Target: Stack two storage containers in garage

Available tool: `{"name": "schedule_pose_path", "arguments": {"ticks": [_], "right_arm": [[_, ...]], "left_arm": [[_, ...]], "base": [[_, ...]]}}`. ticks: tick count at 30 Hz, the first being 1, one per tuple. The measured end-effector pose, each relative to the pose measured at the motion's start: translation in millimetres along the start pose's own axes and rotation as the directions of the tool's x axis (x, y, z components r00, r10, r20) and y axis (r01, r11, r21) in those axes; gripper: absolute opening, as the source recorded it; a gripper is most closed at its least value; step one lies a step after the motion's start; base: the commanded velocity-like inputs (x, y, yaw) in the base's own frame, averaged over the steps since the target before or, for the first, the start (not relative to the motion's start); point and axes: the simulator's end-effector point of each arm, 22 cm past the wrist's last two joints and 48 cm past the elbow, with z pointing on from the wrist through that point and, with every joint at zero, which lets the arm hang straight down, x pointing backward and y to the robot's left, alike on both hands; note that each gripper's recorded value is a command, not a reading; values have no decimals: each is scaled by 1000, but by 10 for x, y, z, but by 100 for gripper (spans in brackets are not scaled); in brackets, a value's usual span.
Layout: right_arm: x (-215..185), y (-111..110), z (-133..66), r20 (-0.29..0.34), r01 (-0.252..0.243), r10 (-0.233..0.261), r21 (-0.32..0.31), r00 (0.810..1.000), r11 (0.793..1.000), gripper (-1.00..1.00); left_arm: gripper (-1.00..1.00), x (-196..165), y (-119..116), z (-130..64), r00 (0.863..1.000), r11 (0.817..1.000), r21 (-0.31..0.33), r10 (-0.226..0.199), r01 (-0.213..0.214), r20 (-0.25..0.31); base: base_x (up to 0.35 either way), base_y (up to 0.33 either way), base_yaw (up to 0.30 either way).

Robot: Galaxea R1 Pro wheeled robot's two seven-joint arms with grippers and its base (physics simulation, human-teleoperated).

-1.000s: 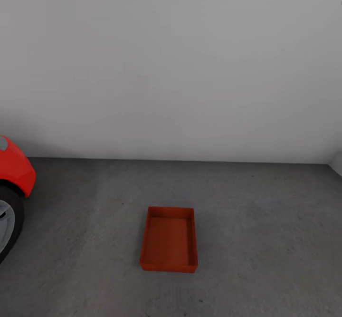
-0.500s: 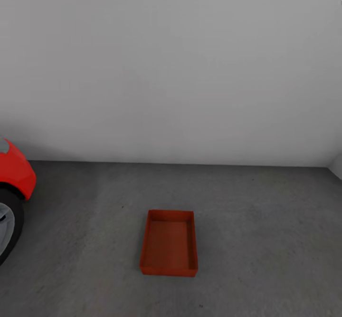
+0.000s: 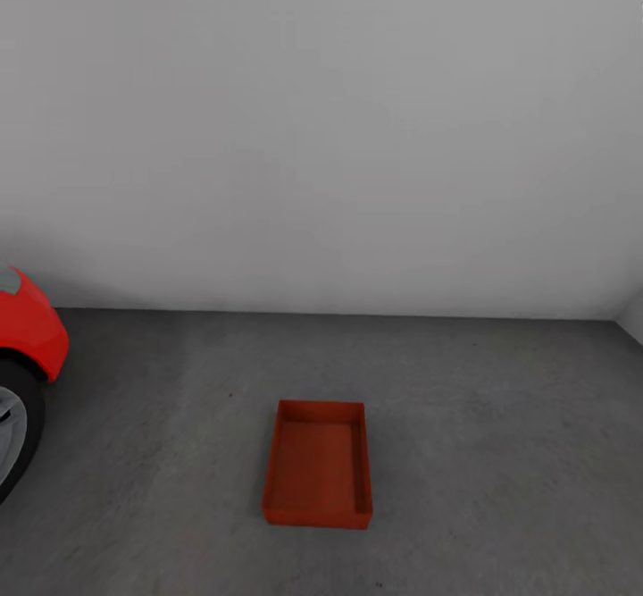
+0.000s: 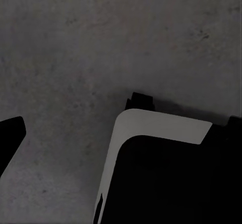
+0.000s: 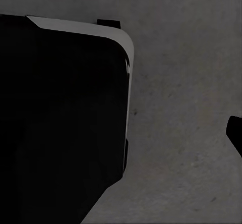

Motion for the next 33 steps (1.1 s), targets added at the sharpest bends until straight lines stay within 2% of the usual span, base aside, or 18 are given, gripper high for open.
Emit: {"name": "schedule_pose_path", "arguments": {"ticks": [33], "right_arm": [[-208, -16, -18, 52, -4, 4, 3, 999, 1000, 100]], "left_arm": [[100, -216, -37, -75, 999, 1000, 11, -7, 6, 51]], "base": [[0, 0, 0]]}}
